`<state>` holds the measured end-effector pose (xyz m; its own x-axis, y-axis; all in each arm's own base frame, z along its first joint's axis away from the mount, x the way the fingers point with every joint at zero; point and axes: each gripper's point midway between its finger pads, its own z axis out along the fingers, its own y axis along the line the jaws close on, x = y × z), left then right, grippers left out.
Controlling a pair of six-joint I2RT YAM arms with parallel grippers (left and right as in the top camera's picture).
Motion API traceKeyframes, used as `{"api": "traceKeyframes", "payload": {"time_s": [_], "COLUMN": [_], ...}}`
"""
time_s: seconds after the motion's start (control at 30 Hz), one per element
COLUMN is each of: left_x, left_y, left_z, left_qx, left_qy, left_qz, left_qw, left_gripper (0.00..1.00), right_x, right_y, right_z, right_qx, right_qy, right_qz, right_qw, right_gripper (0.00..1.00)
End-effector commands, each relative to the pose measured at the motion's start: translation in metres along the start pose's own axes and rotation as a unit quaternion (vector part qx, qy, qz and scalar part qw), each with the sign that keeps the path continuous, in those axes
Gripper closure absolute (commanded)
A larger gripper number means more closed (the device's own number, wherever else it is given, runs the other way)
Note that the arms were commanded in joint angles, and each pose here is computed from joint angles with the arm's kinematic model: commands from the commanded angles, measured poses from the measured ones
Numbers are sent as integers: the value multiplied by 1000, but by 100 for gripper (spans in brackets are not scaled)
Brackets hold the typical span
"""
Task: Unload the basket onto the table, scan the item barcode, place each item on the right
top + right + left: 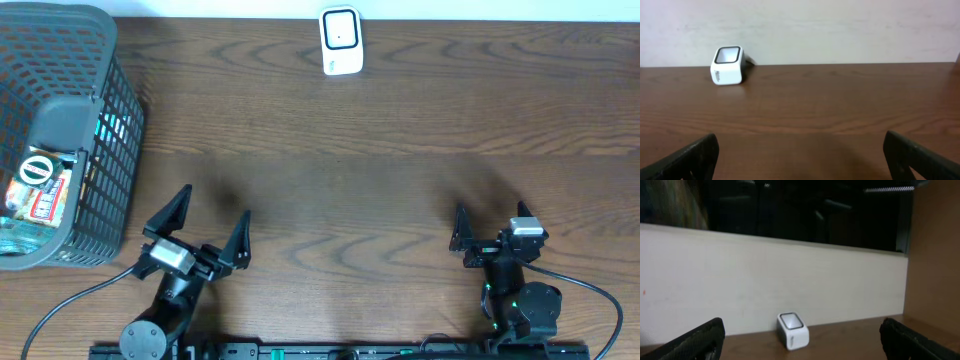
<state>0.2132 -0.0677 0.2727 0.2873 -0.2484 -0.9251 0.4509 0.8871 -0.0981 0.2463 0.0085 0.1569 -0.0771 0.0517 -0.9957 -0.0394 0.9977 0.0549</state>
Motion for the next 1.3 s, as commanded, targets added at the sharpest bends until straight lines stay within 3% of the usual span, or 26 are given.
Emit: {"api": "traceKeyframes", "payload": {"time_s": [0.0, 0.2, 0.43, 0.57, 0.7, 1.0, 1.1, 1.27], "left_x": [-50, -106, -136, -143, -138, -130, -134, -152], "left_y": [-13, -15, -9, 0, 11, 45, 69, 122], "left_z": [2, 21, 63, 88, 110, 141, 155, 170], "left_qx": [15, 3, 3, -11, -32, -86, -120, -182], "left_qy": [-48, -68, -24, 22, 110, 288, 318, 310], "left_qz": [6, 12, -5, -24, -25, 46, 39, 42], "left_qw": [999, 998, 1000, 999, 993, 953, 940, 932], "left_gripper": [2, 3, 2, 2, 2, 2, 3, 2], "right_x": [1, 1, 1, 1, 1, 1, 1, 1], "right_y": [3, 3, 3, 3, 3, 3, 3, 3], "right_z": [0, 0, 0, 0, 0, 0, 0, 0], "right_qx": [-7, -7, -7, -7, -7, -7, -7, -7], "right_qy": [1, 1, 1, 1, 1, 1, 1, 1], "right_qz": [7, 6, 7, 7, 6, 7, 6, 7], "right_qw": [1000, 1000, 1000, 1000, 1000, 1000, 1000, 1000], "right_gripper": [1, 1, 1, 1, 1, 1, 1, 1]}}
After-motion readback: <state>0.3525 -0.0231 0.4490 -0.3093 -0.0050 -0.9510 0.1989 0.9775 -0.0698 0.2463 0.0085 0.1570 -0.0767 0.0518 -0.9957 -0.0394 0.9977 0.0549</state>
